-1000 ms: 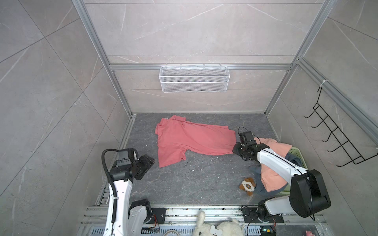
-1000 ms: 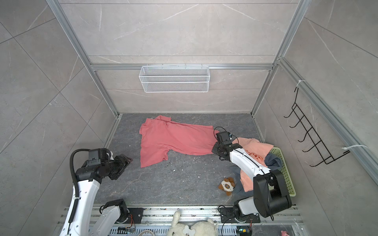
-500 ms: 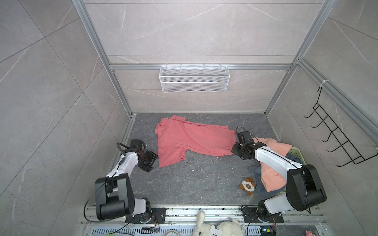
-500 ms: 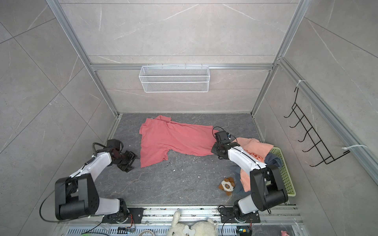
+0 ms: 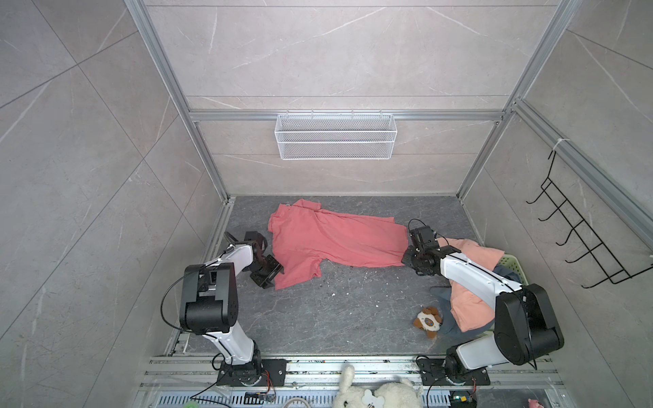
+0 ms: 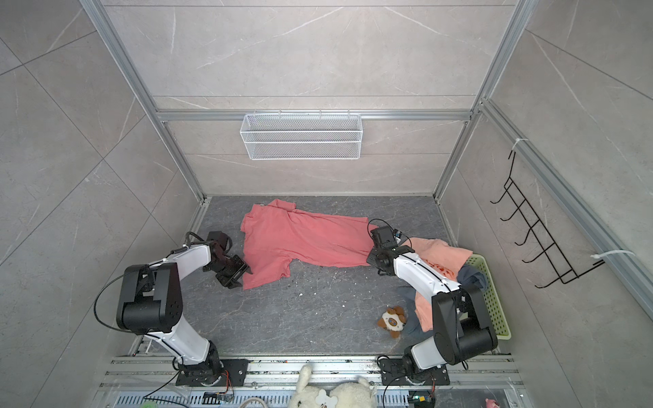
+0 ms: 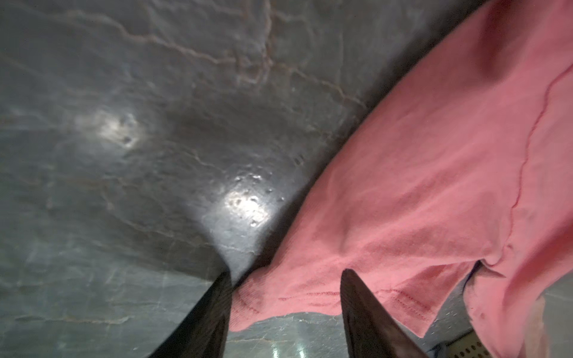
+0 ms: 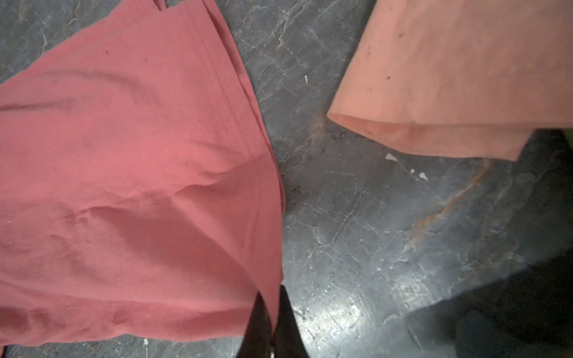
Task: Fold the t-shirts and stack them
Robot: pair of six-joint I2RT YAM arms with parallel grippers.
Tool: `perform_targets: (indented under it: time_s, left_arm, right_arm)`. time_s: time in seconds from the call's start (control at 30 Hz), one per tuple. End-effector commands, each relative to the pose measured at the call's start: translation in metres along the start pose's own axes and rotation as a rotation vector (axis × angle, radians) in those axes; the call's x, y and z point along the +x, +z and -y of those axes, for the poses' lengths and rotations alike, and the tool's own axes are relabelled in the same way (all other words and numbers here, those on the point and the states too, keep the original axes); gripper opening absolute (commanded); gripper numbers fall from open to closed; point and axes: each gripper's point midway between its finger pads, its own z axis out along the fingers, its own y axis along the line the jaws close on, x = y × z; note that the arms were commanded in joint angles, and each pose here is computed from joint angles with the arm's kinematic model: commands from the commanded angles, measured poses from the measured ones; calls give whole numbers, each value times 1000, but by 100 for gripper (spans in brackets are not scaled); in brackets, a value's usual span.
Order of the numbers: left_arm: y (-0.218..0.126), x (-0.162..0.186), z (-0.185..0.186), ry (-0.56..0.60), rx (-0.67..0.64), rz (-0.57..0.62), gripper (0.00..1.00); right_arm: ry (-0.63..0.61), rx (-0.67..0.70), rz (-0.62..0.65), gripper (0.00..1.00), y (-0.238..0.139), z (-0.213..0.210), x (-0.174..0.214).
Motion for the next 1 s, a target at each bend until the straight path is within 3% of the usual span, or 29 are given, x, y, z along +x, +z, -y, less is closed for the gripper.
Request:
perform_targets:
  time_s: [0.0,0.13,0.23,0.37,0.57,0.73,0.83,0.97]
  left_arm:
    - [16,16,-19,25,-117,-77,46]
    - [17,19,-9,28,-83,-79,19]
    - [-5,7,15,43,12,-9,1]
    - [-80,-19,54,80,165,182,0]
    - [-247,-29,69,111,361,521,0]
    - [-397,0,73,266,432,890,0]
    - [-461,22,78,346,478,1053,0]
    - [-512,46,84,405,552,1184,0]
  right_arm:
    - [29,33,47,0,-13,7,-11]
    - [42,40,54,0,-14,9,-11]
    - [52,31,68,0,-19,6,-17]
    - [46,10,133,0,-49,-6,-45]
    - [36,-72,309,0,-152,-22,-105]
    - [11,-214,539,0,-258,-34,-152]
    - [-25,-290,661,0,-314,-43,-175]
    - [-60,-399,782,0,-373,-57,-196]
